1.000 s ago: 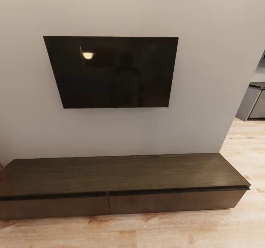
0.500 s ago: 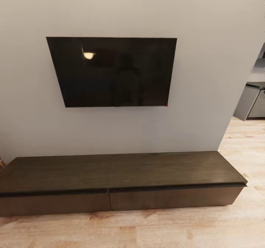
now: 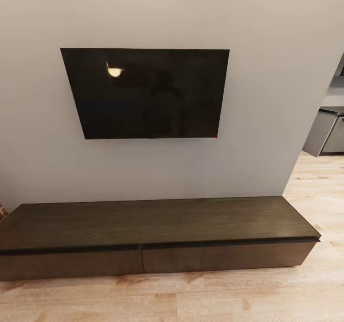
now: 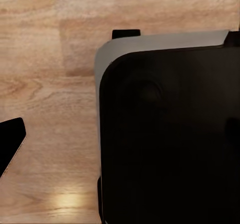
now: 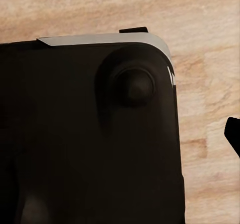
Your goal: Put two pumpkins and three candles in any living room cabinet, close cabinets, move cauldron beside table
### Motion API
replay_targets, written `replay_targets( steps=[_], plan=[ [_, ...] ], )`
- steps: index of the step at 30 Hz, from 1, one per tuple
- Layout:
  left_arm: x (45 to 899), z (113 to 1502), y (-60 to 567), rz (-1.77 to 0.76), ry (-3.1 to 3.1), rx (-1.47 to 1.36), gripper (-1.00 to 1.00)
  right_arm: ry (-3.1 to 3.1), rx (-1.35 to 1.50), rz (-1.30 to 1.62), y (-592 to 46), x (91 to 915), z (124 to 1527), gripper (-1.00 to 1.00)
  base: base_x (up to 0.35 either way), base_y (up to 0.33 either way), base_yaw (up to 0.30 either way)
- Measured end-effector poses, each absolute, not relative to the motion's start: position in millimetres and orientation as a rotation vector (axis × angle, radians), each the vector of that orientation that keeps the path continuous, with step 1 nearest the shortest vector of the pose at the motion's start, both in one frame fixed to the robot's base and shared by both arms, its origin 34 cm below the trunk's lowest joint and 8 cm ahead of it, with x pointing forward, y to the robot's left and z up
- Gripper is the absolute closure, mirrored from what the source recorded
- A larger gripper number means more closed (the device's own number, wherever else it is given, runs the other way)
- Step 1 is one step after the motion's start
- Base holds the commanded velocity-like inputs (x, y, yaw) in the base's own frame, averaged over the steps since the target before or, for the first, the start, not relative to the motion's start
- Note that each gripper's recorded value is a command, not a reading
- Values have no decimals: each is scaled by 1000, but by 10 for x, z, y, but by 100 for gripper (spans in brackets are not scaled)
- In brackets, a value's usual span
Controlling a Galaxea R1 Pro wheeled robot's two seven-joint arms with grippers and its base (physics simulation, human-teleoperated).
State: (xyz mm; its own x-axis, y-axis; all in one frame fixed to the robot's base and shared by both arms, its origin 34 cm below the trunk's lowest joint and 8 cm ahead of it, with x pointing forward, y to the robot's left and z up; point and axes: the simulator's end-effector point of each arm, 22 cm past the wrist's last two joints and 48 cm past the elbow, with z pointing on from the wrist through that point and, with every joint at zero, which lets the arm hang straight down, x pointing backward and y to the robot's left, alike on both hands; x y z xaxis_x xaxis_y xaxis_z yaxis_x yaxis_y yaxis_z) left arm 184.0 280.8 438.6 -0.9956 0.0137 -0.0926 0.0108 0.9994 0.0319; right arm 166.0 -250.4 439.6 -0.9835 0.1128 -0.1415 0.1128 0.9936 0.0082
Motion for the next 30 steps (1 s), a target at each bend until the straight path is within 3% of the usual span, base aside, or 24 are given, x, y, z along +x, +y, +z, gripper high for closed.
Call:
replay_targets(
  steps=[30],
  plan=[
    [2423, 4467, 2929, 58, 2917, 6, -100, 2986, 174, -2, -2519, 1680, 4399, -100, 0, 0, 0]
  ],
)
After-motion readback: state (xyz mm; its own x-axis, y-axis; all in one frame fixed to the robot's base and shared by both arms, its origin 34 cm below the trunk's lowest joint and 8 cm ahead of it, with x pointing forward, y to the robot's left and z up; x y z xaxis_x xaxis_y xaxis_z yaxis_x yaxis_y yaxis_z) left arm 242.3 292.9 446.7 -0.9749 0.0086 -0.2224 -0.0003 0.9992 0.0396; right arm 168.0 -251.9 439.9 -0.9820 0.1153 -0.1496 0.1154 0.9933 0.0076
